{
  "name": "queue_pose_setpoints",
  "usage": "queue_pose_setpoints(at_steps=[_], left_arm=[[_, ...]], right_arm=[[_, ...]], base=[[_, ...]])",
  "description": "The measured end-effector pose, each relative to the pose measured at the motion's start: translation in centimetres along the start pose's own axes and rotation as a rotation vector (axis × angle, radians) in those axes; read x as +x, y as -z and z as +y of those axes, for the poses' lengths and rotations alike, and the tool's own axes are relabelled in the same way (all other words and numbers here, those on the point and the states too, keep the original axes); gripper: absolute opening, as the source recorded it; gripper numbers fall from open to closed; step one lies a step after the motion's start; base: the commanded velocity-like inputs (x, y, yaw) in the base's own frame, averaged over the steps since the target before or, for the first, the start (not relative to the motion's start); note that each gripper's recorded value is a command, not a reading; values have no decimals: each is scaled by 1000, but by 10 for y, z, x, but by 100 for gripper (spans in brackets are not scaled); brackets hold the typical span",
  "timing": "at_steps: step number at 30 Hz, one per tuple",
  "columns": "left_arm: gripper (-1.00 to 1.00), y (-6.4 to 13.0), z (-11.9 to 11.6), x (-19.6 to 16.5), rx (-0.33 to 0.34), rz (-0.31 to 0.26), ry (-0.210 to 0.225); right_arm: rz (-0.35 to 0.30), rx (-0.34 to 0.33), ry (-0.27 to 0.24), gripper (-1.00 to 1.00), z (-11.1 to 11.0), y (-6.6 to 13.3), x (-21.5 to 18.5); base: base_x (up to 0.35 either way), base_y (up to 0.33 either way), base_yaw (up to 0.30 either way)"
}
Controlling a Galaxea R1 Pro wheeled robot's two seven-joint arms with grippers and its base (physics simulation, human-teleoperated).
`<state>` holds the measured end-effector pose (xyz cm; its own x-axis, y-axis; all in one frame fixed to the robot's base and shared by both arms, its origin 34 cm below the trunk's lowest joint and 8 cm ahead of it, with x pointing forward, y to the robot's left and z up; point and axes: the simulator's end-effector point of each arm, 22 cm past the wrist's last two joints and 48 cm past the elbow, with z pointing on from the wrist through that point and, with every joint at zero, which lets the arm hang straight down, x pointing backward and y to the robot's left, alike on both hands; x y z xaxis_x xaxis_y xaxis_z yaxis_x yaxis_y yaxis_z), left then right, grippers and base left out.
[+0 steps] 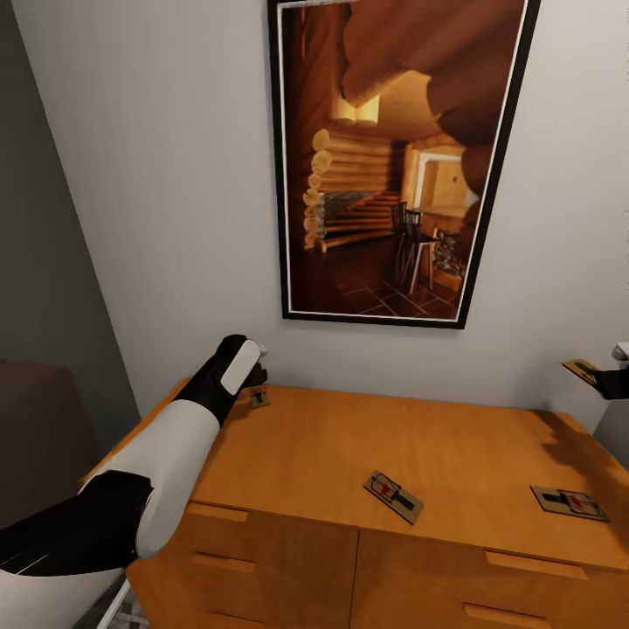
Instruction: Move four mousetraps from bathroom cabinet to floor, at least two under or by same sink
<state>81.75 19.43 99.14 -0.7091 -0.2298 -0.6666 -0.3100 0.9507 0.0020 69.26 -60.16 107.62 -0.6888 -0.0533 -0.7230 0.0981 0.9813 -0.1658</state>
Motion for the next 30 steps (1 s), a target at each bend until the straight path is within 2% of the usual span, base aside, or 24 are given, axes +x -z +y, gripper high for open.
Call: queue_pose_setpoints(at_steps=[23, 27, 30], left_arm=[[100, 4, -4, -6, 11, -11, -8], [100, 17, -11, -30, 38, -39, -6], [100, 20, -23, -36, 88, -39, -9]], right_arm=[[0, 2, 1, -100, 0, 0, 0], [1, 2, 1, -100, 0, 0, 0], [1, 2, 1, -100, -1, 0, 1]], base=[[0, -18, 0], [0, 0, 0], [0, 0, 0]])
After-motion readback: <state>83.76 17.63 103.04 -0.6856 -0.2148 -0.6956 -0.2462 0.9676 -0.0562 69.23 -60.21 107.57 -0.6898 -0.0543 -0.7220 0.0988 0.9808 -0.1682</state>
